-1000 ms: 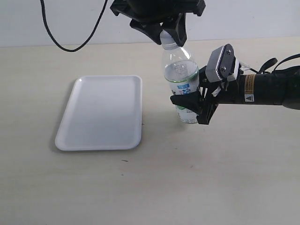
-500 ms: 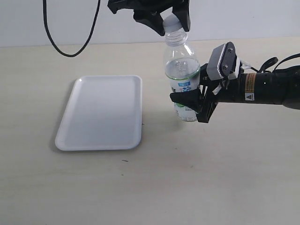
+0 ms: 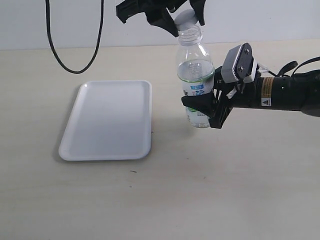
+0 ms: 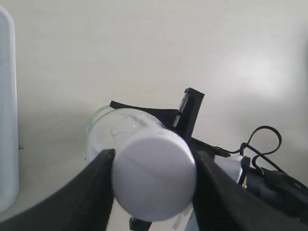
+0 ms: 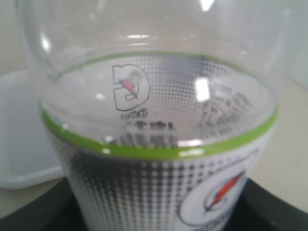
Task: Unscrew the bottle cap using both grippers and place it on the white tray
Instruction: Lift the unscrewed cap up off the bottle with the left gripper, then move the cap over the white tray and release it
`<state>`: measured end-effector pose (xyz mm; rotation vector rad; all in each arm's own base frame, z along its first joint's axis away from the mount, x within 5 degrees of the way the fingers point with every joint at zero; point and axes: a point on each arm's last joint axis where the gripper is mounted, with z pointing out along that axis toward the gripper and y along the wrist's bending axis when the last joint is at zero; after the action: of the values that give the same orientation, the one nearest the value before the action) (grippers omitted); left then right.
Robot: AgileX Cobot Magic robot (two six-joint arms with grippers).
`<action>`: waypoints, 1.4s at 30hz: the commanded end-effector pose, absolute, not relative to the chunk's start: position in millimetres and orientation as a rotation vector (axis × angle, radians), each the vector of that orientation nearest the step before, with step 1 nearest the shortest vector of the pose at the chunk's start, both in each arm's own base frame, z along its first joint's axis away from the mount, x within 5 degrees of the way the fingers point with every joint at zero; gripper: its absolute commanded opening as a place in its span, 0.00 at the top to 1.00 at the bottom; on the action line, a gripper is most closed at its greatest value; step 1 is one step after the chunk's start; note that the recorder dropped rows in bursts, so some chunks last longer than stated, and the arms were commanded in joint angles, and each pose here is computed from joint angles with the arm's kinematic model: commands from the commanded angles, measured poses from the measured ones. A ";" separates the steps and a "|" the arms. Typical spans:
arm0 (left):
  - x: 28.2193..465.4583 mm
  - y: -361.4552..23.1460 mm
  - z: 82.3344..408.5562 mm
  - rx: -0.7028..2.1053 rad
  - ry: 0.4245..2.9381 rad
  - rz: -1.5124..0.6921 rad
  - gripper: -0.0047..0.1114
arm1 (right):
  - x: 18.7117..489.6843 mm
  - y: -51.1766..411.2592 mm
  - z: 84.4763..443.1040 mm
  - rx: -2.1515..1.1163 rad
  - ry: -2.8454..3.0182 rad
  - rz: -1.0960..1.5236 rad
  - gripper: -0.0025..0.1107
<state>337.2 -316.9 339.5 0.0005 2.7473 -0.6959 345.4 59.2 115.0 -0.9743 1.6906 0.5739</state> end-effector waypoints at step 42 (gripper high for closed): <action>367.7 -215.3 163.1 0.673 2.710 -0.097 0.96 | 360.8 46.7 120.4 -0.592 1.828 0.548 0.98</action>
<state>369.0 -217.7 170.5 0.6354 2.7280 -0.1277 360.0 44.8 113.2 -0.6073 1.8688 0.5243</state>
